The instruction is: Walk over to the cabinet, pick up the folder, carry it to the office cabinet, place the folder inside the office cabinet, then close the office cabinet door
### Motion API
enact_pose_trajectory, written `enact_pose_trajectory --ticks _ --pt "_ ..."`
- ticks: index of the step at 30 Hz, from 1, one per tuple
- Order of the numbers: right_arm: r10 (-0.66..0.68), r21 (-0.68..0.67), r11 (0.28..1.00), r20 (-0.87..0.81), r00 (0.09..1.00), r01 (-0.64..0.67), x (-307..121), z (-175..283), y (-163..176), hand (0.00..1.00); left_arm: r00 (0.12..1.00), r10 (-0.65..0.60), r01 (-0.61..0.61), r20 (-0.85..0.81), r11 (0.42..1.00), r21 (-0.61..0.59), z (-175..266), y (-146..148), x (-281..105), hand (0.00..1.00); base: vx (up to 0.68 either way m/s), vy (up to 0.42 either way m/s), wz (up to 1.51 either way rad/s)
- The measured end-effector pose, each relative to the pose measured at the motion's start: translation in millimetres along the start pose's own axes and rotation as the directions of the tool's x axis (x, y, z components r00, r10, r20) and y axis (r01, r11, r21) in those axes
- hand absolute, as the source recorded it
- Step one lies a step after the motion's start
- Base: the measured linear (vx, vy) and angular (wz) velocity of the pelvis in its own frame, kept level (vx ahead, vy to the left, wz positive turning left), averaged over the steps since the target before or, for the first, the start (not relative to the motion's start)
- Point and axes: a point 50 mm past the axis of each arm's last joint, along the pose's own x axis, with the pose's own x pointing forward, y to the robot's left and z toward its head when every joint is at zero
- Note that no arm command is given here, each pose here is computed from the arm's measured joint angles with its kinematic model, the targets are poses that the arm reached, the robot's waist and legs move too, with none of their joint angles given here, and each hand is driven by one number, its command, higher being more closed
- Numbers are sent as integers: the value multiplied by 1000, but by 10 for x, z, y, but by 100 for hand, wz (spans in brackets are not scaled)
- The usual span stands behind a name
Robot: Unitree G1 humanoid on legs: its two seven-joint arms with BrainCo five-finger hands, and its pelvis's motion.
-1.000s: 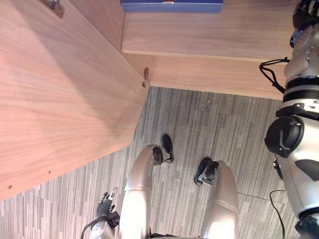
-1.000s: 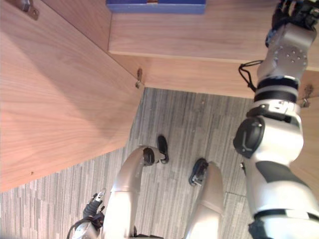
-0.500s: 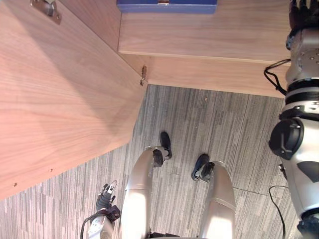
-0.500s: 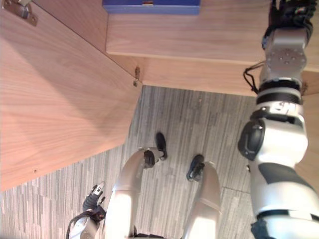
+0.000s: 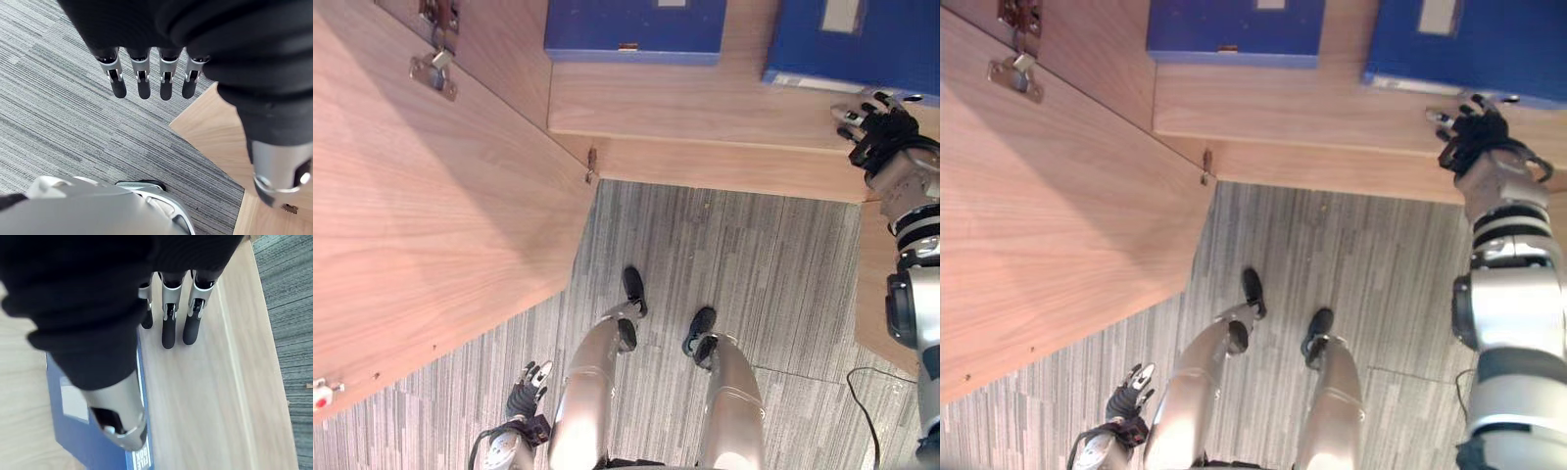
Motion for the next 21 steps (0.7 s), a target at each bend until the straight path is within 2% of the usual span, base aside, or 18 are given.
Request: enact_pose_trajectory --ticks 5,6,9,16,21 --pt "1 -211 977 -81 997 -18 -6 -278 -49 0 1000 7 -7 -16 1000 7 -56 63 -50 0 103 -24 0" --pt "-3 -291 956 -93 996 -25 -8 -311 -54 0 1000 9 -9 -20 1000 10 -76 81 -67 0 109 -22 -3" --pt "1 -391 920 -101 995 -40 -9 -324 -60 0 1000 6 -5 -26 1000 11 -105 95 -92 0 103 -23 -5" --pt "3 -494 869 -73 997 -39 -6 -288 -51 0 999 7 -7 -31 1000 12 -159 127 -142 0 94 -44 -2" --pt "21 -515 857 14 1000 -10 -7 -145 42 0 1000 6 -6 -20 1000 14 -161 121 -146 0 98 -91 1"
